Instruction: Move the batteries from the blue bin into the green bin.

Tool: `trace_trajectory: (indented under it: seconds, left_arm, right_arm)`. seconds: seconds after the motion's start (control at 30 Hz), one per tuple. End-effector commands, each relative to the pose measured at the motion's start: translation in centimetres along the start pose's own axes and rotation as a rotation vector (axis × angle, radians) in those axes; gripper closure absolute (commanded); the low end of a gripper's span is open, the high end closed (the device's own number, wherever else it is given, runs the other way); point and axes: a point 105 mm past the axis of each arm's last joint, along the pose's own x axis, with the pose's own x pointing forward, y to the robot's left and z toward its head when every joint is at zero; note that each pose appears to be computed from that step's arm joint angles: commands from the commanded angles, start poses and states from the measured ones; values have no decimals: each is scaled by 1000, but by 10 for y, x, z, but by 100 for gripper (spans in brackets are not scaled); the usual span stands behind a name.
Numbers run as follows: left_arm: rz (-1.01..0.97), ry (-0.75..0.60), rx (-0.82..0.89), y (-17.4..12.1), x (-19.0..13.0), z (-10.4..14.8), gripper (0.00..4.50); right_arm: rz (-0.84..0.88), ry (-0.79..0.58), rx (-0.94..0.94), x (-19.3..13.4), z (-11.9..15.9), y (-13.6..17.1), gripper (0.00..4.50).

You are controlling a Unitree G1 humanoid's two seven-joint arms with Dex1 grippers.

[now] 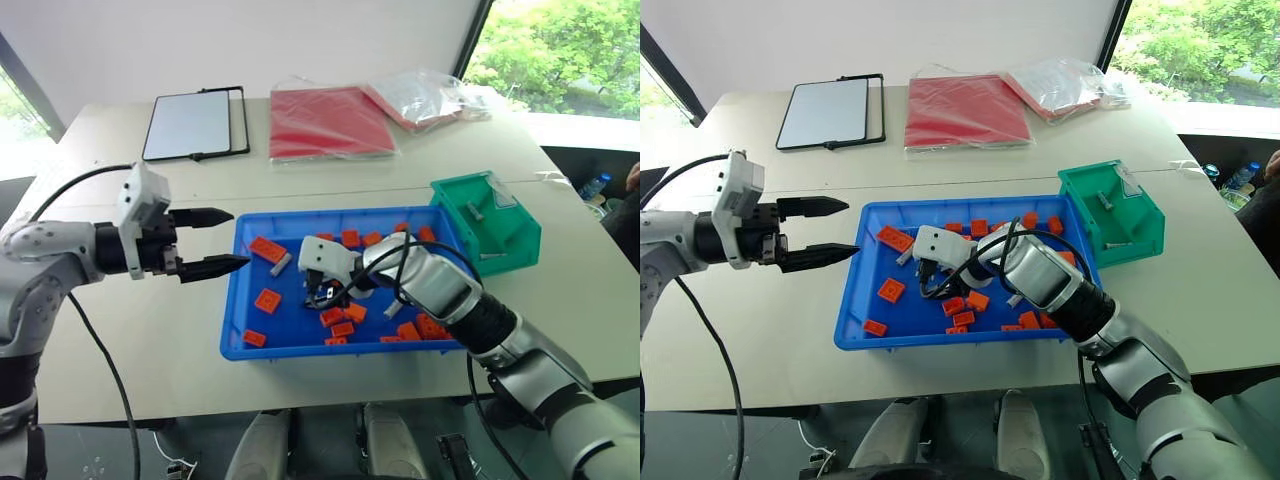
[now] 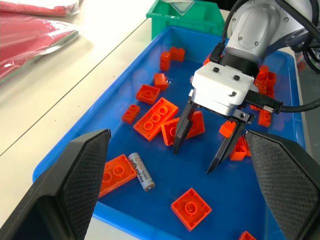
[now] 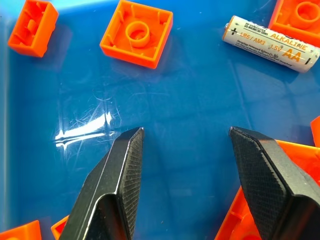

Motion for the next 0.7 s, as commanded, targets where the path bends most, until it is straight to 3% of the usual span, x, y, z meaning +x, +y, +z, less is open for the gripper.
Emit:
trace_trajectory:
  seconds: [0.03, 0.23, 0.5, 0.6, 0.67, 0.7]
  left_arm:
    - [3, 7, 46, 2, -3, 3, 0]
    - [0, 108, 49, 1, -17, -15, 0]
    - [9, 135, 55, -1, -28, -18, 0]
    - [11, 119, 57, -1, -26, -15, 0]
    - [14, 106, 56, -1, -24, -12, 0]
    - [14, 102, 55, -1, -24, -11, 0]
  right_arm:
    - [-50, -21, 24, 1, 6, -10, 173]
    - [-176, -81, 106, 13, 20, -30, 173]
    - [-212, -109, 153, 26, 27, -29, 173]
    - [-208, -111, 164, 27, 29, -27, 94]
    - [-203, -112, 173, 27, 30, -25, 2]
    - [-199, -112, 181, 27, 30, -24, 2]
